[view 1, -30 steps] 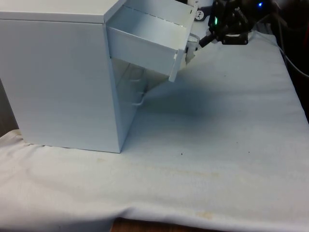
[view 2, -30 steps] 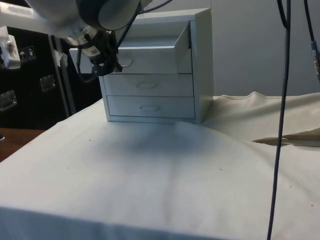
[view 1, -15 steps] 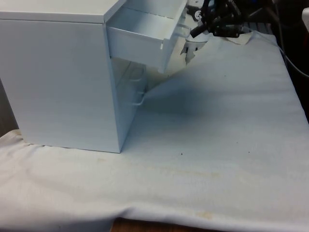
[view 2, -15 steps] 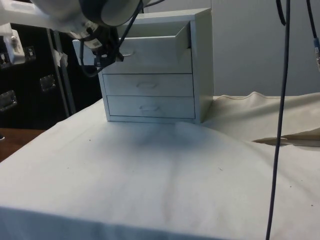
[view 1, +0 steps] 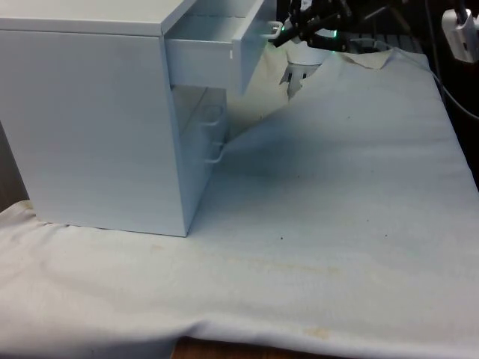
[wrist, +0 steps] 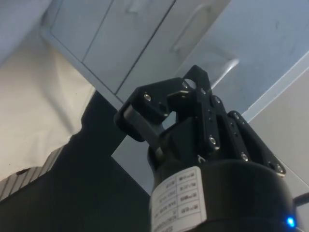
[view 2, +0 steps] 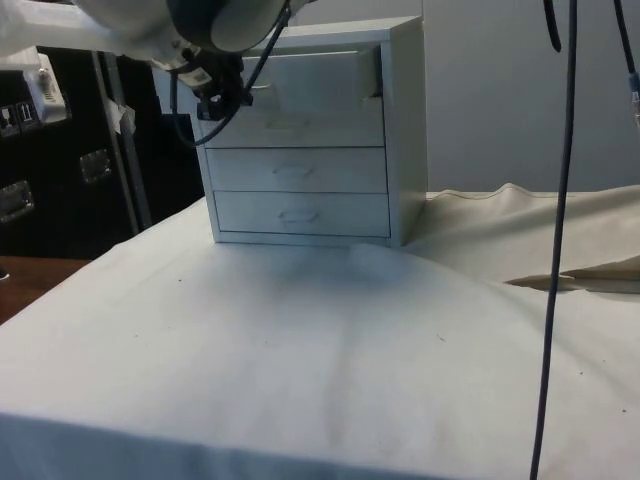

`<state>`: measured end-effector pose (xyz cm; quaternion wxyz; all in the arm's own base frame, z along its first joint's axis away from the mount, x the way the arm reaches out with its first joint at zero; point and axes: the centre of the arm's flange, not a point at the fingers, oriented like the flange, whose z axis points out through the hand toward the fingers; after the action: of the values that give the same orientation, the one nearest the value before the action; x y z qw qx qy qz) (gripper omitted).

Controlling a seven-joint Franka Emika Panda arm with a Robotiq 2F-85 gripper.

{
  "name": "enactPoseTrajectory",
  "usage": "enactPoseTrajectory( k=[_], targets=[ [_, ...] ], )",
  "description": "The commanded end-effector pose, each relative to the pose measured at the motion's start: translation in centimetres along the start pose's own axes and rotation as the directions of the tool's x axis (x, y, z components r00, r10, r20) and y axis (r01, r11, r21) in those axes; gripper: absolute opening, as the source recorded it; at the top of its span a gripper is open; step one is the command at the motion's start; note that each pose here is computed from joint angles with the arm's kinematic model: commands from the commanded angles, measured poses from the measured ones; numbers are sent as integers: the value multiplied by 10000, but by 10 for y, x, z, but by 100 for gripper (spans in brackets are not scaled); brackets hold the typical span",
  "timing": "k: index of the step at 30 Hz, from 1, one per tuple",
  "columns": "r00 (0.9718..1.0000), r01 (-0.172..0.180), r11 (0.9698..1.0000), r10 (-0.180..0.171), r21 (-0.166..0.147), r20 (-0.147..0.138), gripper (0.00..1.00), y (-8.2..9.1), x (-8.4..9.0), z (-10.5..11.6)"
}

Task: Open the drawer, then close it.

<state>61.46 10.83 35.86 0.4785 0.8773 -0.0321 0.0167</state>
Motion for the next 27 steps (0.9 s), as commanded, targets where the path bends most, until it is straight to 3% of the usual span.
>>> enactPoseTrajectory(
  k=[1, 3, 8, 9, 10, 16, 17, 18, 25, 26, 27],
  targets=[
    [10000, 2, 10000, -2, -51, -9, 0, 1, 0, 1],
    [9999, 53, 9998, -55, -188, -121, 0, 6, 1, 6],
    [10000, 31, 9993, -34, -381, -90, 0, 11, 3, 14],
    [10000, -12, 9994, 13, -360, 25, 0, 8, 1, 12],
    [10000, 32, 9991, -35, -413, -85, 0, 12, 3, 15],
    [10000, -74, 9996, 74, -259, -21, 0, 17, 4, 24],
    [9999, -88, 9993, 90, -364, 53, 0, 14, 3, 21],
    [9999, -101, 9997, 101, -233, -17, 0, 18, 5, 26],
    [9998, -210, 9997, 210, -104, 40, 0, 27, 7, 46],
    [9997, -230, 9995, 233, -235, 109, 0, 22, 6, 40],
    [9998, -210, 9997, 210, -104, 40, 0, 27, 7, 46]
  ],
)
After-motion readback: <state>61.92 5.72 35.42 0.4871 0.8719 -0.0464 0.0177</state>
